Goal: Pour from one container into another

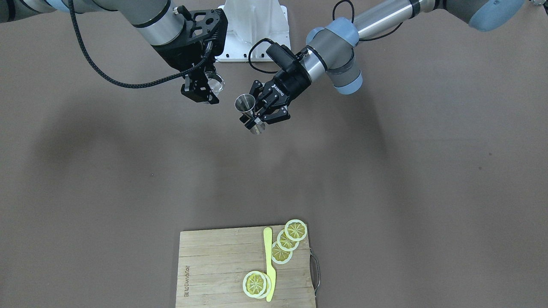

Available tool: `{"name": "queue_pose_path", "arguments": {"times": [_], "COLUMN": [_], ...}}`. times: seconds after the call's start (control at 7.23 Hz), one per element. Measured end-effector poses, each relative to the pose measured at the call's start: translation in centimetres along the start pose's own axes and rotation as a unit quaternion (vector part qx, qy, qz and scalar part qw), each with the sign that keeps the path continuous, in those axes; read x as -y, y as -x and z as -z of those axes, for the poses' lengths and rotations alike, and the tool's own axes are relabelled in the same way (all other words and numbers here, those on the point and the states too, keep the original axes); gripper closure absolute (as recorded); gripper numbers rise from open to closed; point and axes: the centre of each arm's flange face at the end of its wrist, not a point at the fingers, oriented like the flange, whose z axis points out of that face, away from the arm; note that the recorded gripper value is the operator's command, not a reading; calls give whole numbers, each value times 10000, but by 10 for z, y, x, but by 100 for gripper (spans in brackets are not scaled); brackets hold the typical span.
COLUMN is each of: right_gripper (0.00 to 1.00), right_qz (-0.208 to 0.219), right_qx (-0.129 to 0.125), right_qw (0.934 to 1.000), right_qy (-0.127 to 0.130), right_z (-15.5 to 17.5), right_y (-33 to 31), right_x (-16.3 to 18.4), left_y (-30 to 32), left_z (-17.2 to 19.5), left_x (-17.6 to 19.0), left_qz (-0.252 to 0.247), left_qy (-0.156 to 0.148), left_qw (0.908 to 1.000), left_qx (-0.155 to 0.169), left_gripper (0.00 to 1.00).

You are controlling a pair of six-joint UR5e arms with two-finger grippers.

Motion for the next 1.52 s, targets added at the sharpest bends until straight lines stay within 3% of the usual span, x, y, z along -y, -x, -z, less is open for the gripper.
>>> {"name": "queue_pose_path", "arguments": {"times": [1.52], "right_gripper": [100], "right_qz": [335], "right_qx": [28], "right_qw": [9989], "right_qy": [326], "right_z": [-5], "right_y": [9], "right_x": [20], "left_y": [20], "left_z": [5], "left_x": [2], "left_qz": [-81], "left_qy": [33], "left_qw": [9996], "left_qx": [-273], "left_gripper": [100]}}
